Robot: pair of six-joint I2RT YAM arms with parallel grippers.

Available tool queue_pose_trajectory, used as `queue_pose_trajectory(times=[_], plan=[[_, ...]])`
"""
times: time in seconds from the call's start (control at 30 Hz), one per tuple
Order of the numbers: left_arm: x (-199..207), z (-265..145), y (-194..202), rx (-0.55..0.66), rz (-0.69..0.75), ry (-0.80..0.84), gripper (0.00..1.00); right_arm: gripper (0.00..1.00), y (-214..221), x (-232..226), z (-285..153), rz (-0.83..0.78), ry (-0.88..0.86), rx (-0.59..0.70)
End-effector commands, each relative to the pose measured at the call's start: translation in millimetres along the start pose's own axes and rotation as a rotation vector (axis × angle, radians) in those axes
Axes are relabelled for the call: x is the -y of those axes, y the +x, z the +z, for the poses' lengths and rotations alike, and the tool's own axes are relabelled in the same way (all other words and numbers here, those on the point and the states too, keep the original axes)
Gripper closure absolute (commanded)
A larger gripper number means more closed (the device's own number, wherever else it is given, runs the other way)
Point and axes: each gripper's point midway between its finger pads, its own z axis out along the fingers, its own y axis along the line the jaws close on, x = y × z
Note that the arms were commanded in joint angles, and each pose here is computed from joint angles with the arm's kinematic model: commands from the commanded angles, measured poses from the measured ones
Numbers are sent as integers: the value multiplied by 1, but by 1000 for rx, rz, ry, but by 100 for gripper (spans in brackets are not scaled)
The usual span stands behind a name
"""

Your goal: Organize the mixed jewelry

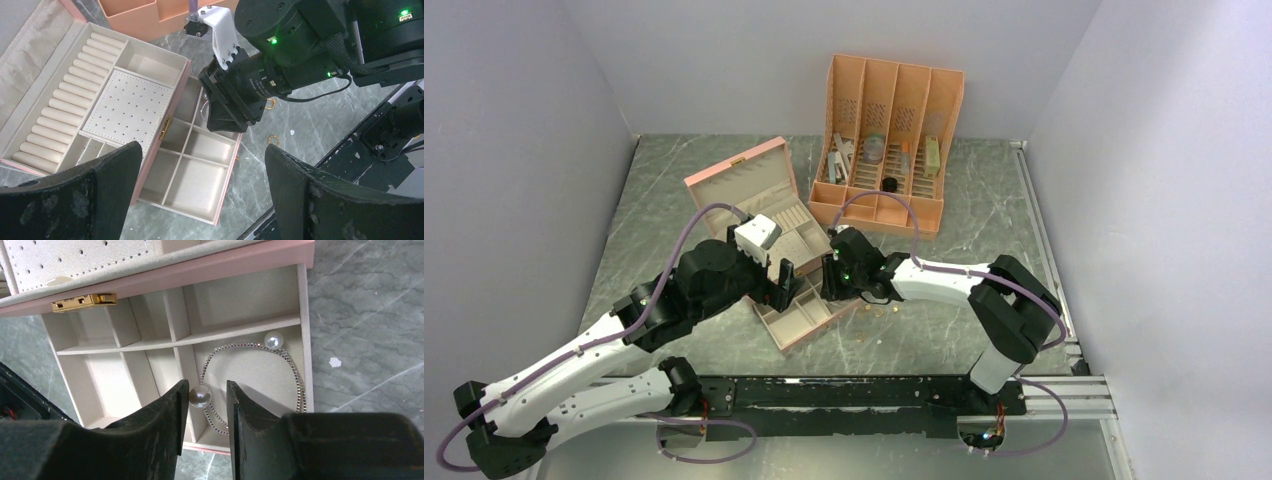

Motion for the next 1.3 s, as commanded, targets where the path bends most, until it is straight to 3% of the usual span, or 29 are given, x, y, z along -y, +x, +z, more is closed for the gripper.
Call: queue_pose_trajectory(times=[0.0, 0.27, 0.87, 1.27], plan=[[2, -1, 1, -5, 18, 13, 3, 62, 4, 11, 3, 12, 41, 0], [3, -2, 0, -3, 18, 19, 3, 57, 4, 14, 3, 18, 56, 4], [4, -3, 0, -1, 16, 24, 2, 70, 9, 15, 10, 68, 53, 12], [4, -1, 3, -12, 17, 23, 3, 52, 0, 11, 7, 68, 40, 44]])
